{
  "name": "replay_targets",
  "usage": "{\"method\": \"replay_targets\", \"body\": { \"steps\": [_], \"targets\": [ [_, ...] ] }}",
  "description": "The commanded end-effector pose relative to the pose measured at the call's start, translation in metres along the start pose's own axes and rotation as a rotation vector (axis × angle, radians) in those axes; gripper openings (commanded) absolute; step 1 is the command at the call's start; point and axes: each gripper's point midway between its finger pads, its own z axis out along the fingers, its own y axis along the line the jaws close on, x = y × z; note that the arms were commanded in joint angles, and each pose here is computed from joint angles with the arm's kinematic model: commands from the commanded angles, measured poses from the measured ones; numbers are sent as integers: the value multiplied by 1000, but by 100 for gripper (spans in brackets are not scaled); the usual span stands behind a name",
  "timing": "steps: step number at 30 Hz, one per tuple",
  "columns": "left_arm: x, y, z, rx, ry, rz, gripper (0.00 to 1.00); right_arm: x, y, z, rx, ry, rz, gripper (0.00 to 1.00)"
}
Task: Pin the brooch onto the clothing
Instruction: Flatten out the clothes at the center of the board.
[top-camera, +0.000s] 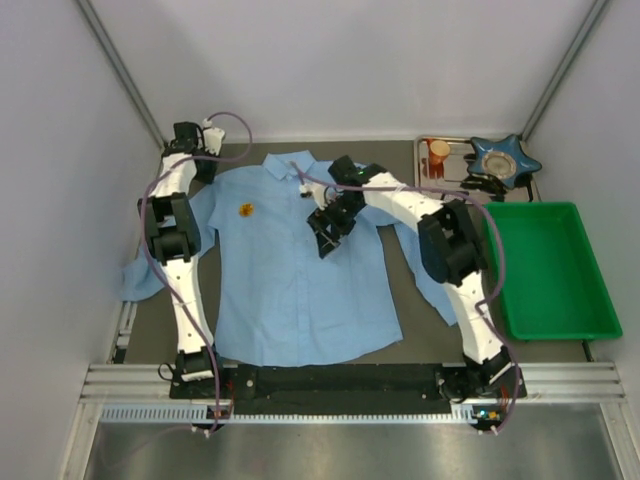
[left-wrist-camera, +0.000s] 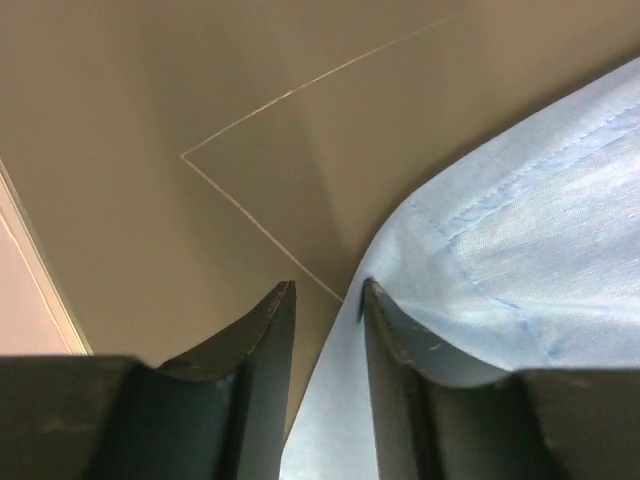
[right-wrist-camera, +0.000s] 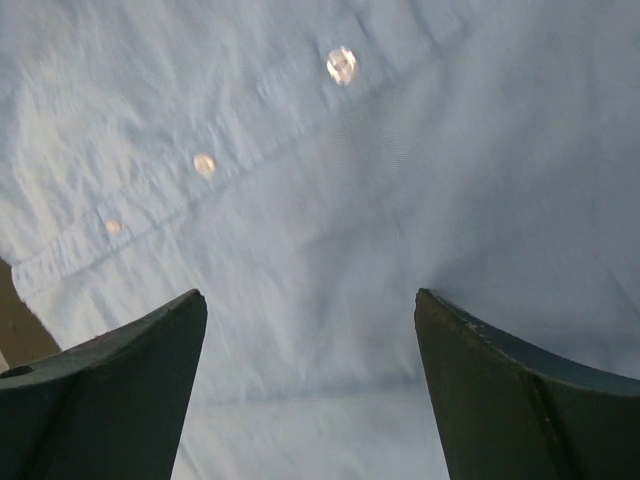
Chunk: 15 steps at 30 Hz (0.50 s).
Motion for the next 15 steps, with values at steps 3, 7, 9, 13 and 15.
{"method": "replay_targets", "body": {
  "steps": [3, 7, 9, 13, 15],
  "targets": [
    [-13, 3, -35, 111, -93, -89, 64, 4, -21, -126, 157, -186, 84, 85],
    [-12, -4, -87, 150, -94, -82, 68, 35, -46, -155, 271, -168, 104, 86],
    [21, -15, -99, 194, -23, -97, 69, 50, -51, -161, 302, -151, 117, 85],
    [100, -11, -161, 259, 114, -132, 66, 63, -38, -159, 255, -149, 104, 83],
    [141, -20, -189, 302, 169, -99, 65, 67, -32, -154, 225, -148, 116, 82]
  ]
}}
